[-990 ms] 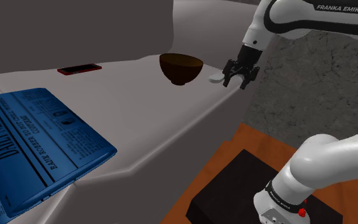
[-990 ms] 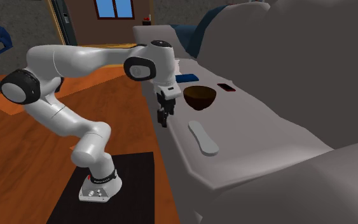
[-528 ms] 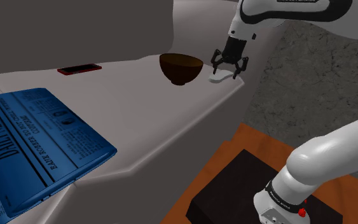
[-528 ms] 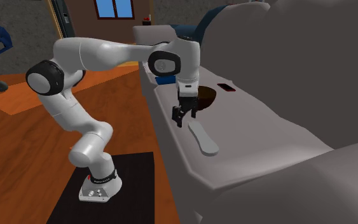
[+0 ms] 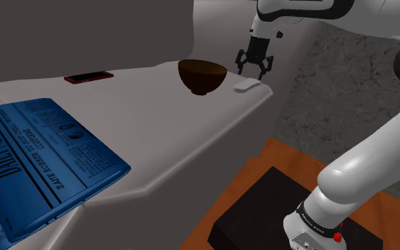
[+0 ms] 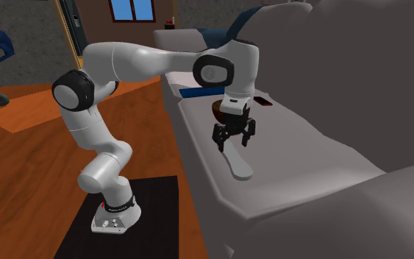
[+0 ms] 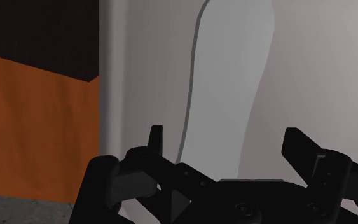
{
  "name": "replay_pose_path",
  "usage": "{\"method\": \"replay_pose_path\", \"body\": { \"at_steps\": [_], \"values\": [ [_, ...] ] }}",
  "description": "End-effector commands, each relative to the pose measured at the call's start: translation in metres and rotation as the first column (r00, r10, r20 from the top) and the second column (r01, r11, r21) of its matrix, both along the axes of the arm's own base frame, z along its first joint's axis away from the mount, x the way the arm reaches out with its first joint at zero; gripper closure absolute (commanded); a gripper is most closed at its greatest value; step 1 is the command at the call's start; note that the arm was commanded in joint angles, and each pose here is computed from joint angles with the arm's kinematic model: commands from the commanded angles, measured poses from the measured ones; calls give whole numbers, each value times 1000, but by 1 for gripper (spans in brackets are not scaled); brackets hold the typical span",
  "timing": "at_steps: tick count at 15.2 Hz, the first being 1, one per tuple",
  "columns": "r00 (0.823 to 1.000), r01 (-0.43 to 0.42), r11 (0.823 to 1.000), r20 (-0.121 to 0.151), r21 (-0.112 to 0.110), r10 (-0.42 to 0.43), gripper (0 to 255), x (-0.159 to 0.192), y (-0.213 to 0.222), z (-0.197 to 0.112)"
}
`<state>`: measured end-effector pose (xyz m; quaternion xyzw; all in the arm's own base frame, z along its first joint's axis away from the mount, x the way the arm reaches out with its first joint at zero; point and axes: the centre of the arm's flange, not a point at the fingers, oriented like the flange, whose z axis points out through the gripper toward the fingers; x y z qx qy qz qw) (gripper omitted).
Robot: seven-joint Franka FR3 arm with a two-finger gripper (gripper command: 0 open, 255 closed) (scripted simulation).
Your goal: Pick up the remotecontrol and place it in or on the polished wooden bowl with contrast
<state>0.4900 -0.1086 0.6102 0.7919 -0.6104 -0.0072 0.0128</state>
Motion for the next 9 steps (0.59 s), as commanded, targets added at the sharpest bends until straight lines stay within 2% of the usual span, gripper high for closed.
{"method": "replay_pose_path", "body": {
  "at_steps": [1,6,9],
  "values": [
    [1000,15,1000,-2,-2,-15,0,3,-2,-9],
    [1000,15,1000,-2,-2,-15,0,2,-3,-33],
    [1000,15,1000,-2,-2,-15,0,2,-3,-33]
  ]
}}
